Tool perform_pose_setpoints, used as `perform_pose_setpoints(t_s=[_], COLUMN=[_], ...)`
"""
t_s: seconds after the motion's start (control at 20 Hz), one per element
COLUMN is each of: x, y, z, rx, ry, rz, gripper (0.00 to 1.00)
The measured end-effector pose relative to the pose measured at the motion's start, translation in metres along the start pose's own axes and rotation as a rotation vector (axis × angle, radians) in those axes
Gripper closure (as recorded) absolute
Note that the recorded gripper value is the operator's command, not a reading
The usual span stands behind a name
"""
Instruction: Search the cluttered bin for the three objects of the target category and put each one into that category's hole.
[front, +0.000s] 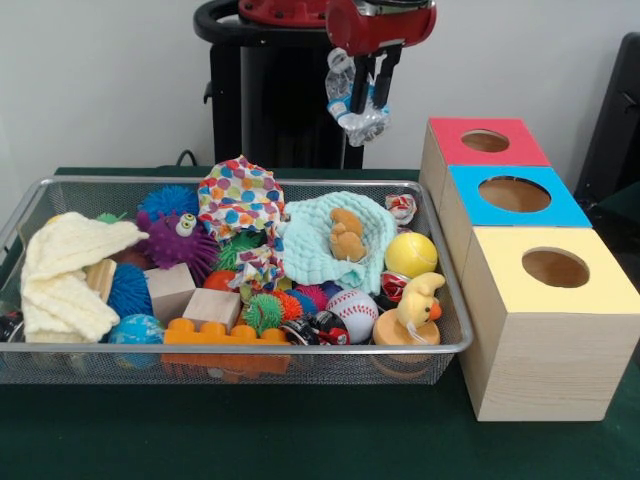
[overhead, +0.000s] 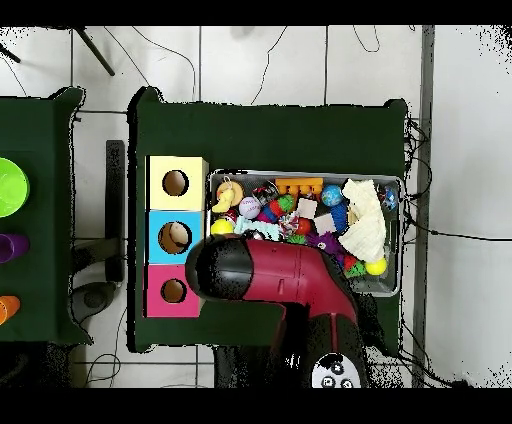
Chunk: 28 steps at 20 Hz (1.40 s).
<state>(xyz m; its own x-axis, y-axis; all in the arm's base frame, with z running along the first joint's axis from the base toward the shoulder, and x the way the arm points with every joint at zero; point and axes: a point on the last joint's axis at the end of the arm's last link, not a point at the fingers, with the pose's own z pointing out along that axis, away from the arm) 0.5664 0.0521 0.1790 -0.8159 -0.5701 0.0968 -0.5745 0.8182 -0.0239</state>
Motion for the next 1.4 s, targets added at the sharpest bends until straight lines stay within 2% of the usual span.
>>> perform_pose_setpoints(t_s=[0.6,1.05,1.4], x=[-0.002,-0.008,-0.007], y=[0.007,0.016,0.021], z=[-0.002,-0.005,0.003], rx=[-0.004,-0.010,-0.017], ry=[0.002,-0.002,0.015], rz=[0.031,0.106,0.152], gripper=[1.00,1.00,1.00])
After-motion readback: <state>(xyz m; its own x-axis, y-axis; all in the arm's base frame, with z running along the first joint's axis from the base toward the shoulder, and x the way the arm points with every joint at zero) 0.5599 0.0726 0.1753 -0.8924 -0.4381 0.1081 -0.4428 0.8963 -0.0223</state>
